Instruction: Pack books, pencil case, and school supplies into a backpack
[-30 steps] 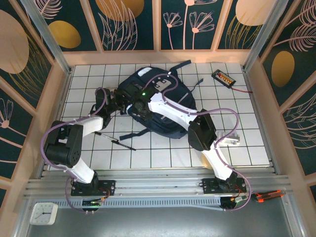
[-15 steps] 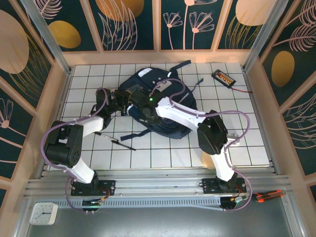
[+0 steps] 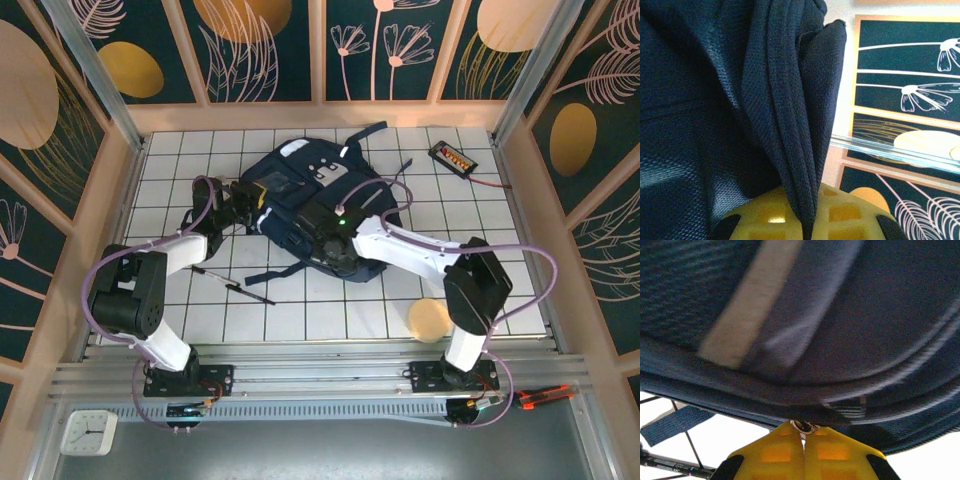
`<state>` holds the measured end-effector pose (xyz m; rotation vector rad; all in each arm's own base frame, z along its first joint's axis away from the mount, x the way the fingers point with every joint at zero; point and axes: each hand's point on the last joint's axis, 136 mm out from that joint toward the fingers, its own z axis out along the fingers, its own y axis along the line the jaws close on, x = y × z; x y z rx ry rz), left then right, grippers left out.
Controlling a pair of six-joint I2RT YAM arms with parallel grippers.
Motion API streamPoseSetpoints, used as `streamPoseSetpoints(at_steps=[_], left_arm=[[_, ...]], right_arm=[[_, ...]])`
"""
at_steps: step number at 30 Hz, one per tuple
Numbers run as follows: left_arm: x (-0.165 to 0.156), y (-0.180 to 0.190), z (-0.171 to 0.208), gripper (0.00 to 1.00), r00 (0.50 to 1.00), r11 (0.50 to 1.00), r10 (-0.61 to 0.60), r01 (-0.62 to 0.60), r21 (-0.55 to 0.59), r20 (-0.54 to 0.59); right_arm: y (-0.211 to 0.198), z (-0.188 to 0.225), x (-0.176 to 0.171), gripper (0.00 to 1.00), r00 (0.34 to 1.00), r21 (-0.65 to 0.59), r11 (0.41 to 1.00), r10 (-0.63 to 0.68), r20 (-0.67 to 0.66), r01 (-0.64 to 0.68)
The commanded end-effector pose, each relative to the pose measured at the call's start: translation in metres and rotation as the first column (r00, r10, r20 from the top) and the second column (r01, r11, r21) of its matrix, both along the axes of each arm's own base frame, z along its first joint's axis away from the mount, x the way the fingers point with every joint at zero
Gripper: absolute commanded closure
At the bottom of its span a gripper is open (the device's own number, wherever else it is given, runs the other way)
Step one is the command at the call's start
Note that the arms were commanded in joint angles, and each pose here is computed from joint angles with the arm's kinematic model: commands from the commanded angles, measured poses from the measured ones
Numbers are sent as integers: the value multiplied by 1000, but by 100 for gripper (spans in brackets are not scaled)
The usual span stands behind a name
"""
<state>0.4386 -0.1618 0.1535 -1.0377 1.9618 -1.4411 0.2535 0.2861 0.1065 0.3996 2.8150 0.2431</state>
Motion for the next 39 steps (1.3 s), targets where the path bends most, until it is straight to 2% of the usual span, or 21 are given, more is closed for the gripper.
streamPoseSetpoints(at_steps=[1,10,13,18,22,23,25,26,29,34,36,39], left_arm=[[26,17,53,100,986,999,41,-39,-11,161],[42,35,49,100,986,997,33,-44,63,166],[55,41,55,100,981,994,17,-37,99,194],[85,39,61,100,972,988,-56,21,152,227],[87,32,67,100,968,984,-107,71,161,227],[83,33,68,95,968,982,-112,73,174,224],[72,33,67,74,970,980,-121,83,180,212],[65,33,64,66,971,980,-125,89,177,203],[42,33,61,53,974,981,-127,95,171,188],[8,34,53,48,976,965,-161,124,233,145],[-4,25,55,48,973,957,-192,157,242,128],[-28,3,37,46,967,941,-248,226,252,59]], right_arm=[[-52,-4,-17,100,996,-116,991,-74,-52,68],[-83,4,-13,100,997,-61,997,-49,-63,45],[-68,13,-3,100,999,-7,1000,11,-31,-11],[-10,27,19,100,986,124,978,167,18,-168],[21,32,31,100,975,157,962,220,28,-222],[29,35,32,100,972,180,955,232,35,-234],[41,41,33,75,968,226,942,243,55,-249],[47,42,33,68,967,252,934,247,64,-255],[54,37,30,66,970,298,923,239,50,-243],[52,19,30,66,980,306,932,196,24,-194],[50,18,33,65,985,323,931,171,25,-170],[49,20,39,65,987,343,926,157,38,-160]])
